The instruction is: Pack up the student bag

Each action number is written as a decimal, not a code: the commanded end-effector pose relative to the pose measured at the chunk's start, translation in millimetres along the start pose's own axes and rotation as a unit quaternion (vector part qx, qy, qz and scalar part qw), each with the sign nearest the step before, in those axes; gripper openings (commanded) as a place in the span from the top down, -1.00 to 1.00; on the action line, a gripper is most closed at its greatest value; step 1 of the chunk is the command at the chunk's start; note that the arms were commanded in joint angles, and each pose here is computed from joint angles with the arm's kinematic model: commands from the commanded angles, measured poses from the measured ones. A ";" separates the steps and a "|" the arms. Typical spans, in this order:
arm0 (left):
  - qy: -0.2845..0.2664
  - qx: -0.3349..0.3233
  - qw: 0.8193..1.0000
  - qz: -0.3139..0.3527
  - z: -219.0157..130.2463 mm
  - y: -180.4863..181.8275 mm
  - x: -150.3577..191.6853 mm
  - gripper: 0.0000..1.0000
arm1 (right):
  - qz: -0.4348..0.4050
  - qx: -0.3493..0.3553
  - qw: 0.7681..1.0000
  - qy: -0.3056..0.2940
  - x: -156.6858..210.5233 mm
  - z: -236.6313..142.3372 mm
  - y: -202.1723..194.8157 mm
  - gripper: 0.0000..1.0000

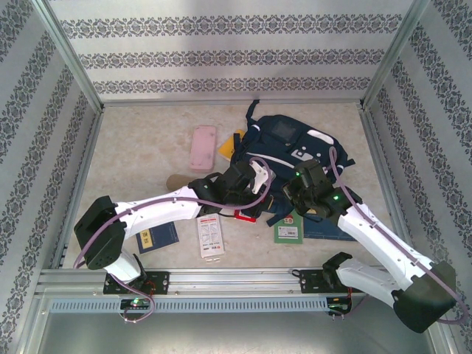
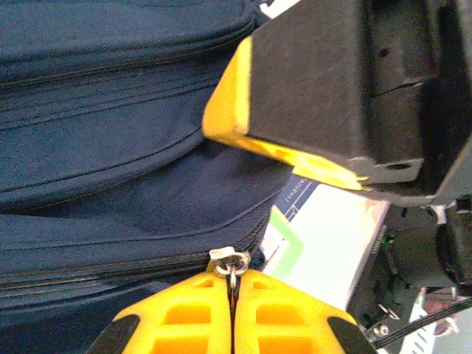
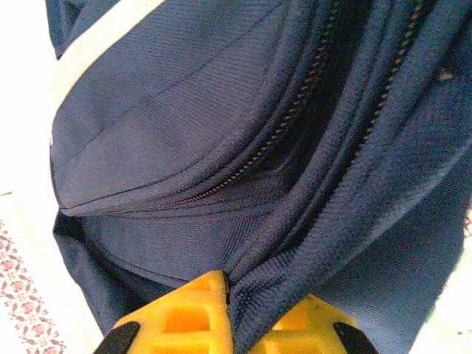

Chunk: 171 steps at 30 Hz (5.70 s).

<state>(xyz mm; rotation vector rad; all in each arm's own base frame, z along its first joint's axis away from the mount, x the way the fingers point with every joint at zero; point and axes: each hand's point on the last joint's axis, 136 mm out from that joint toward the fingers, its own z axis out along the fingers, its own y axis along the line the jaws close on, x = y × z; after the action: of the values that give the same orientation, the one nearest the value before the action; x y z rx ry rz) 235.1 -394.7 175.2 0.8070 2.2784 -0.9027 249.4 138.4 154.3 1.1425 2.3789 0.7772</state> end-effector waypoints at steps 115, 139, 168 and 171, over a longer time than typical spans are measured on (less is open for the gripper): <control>-0.045 0.047 0.998 -0.025 -12.6 -22.0 -19.7 1.00 | 0.063 0.068 0.994 -0.051 -17.6 -7.5 -44.0 1.00; -0.047 -0.093 0.980 -0.171 -11.0 156.9 -49.0 1.00 | -0.001 0.019 0.999 -0.029 -30.8 -11.8 -29.6 1.00; -0.090 -0.143 0.971 -0.169 -123.8 147.2 -49.4 -0.29 | -0.174 0.011 0.984 0.032 7.5 23.0 21.0 0.89; -0.085 -0.161 0.968 -0.173 -140.8 146.6 -38.9 -0.31 | -0.194 0.038 0.979 0.039 11.1 31.5 4.9 0.89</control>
<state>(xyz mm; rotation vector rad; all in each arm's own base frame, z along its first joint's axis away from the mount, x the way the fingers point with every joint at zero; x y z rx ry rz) 338.4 -243.4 252.2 0.2103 2.2607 -0.8085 256.7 152.1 122.7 0.8049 2.6073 0.6147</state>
